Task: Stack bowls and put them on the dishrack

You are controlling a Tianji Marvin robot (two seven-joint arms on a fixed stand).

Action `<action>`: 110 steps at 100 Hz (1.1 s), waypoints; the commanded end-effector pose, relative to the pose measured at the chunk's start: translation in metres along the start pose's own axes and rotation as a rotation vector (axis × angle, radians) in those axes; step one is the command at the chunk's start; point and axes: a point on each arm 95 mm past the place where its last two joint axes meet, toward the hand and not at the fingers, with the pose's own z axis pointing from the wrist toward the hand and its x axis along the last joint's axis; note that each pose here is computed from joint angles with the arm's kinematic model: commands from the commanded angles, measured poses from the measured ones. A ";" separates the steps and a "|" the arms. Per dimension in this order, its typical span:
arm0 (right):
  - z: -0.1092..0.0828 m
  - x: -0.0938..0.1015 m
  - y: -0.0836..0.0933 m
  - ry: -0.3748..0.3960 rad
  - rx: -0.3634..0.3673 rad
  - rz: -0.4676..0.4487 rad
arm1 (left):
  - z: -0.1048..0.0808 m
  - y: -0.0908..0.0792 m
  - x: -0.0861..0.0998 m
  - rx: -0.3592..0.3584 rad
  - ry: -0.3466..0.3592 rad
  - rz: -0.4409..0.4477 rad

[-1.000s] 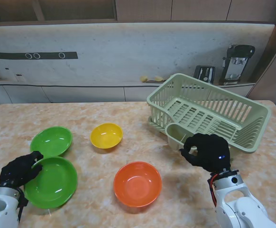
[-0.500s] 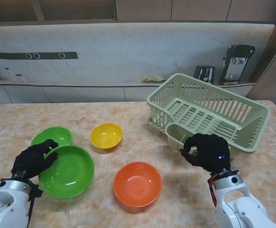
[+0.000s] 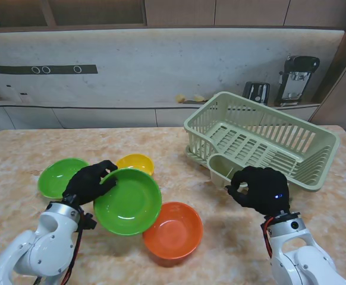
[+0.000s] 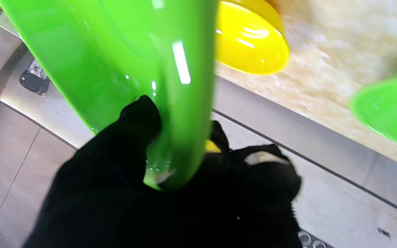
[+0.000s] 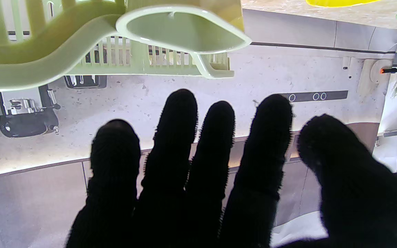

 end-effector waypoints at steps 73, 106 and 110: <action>-0.004 0.000 -0.003 -0.003 0.013 0.005 | 0.029 0.089 0.046 -0.280 0.076 -0.198; -0.004 0.000 -0.003 -0.002 0.012 0.006 | 0.035 0.104 0.048 -0.356 0.107 -0.175; -0.004 0.000 -0.003 -0.002 0.012 0.007 | 0.036 0.105 0.048 -0.361 0.108 -0.172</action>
